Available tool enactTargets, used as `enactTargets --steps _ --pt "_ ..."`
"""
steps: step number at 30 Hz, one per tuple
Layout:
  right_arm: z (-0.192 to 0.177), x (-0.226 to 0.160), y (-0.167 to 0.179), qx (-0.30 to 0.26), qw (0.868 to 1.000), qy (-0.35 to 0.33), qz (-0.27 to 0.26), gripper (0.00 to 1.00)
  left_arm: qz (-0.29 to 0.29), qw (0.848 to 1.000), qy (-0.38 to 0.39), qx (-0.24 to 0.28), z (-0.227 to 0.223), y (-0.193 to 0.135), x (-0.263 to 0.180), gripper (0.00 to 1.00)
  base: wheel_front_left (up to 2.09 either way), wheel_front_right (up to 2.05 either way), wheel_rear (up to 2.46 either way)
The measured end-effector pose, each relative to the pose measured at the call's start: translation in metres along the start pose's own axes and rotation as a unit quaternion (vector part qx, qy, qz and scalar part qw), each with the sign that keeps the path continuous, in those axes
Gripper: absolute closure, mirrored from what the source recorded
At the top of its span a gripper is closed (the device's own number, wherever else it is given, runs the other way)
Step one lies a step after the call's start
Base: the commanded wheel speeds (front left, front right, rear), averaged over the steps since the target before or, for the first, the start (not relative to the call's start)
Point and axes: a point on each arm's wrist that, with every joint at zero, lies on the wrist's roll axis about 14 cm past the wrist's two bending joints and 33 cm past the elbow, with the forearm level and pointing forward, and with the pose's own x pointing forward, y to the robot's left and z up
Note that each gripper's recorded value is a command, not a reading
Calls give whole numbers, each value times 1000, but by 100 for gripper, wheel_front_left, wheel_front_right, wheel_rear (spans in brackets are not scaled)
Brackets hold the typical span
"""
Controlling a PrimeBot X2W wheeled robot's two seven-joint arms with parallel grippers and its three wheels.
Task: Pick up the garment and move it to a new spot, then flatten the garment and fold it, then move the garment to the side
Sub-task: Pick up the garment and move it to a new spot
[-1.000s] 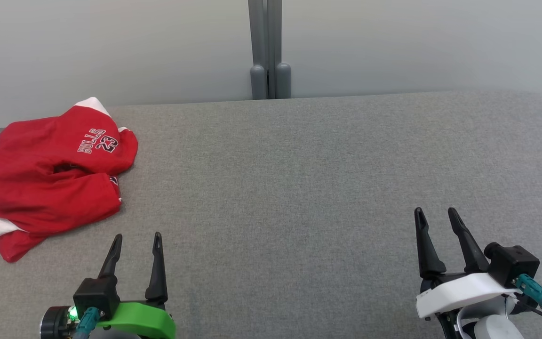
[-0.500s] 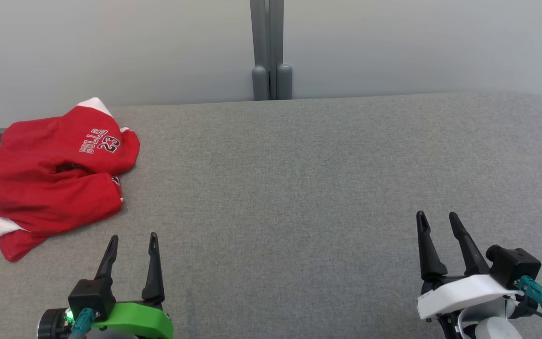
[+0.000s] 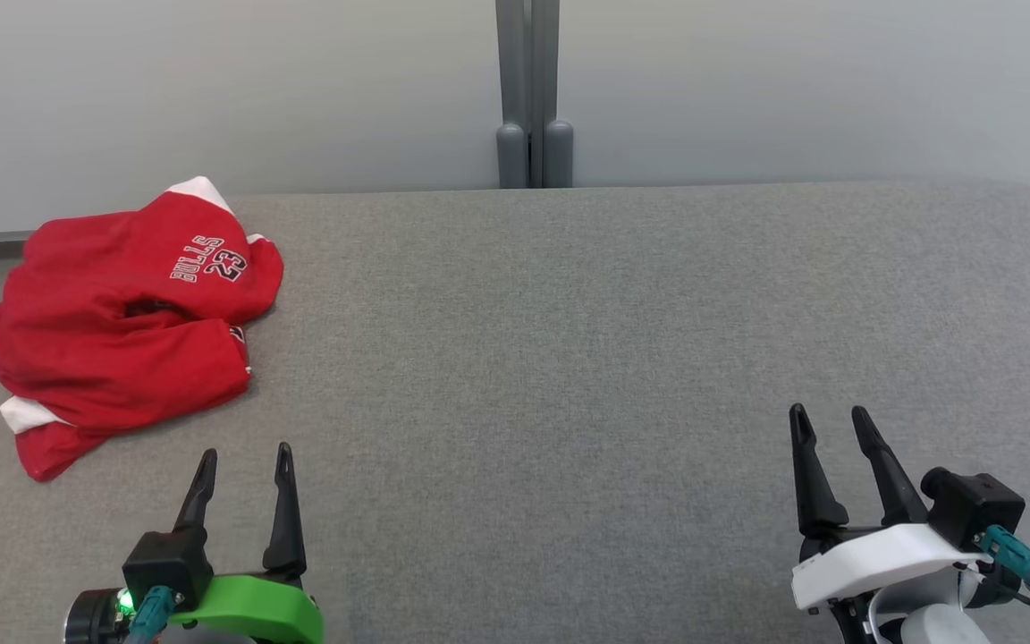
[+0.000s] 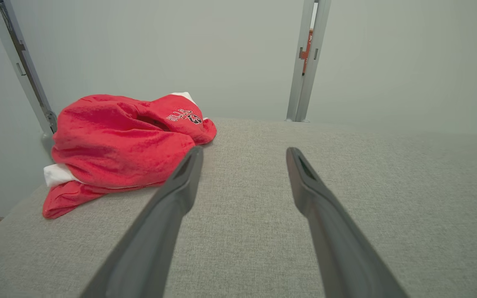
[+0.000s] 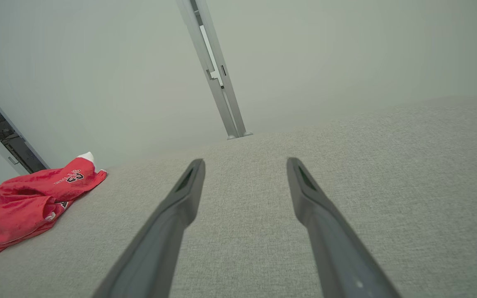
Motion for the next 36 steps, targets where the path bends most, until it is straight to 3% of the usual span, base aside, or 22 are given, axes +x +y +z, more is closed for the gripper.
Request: enactTargets --steps 20,36 --pt "-32 20 56 3 995 46 85 0 117 993 -1 19 3 76 -42 0 0 0 0" --pt "-59 34 113 -2 982 80 170 0 219 975 -2 22 5 130 -95 0 0 0 0"
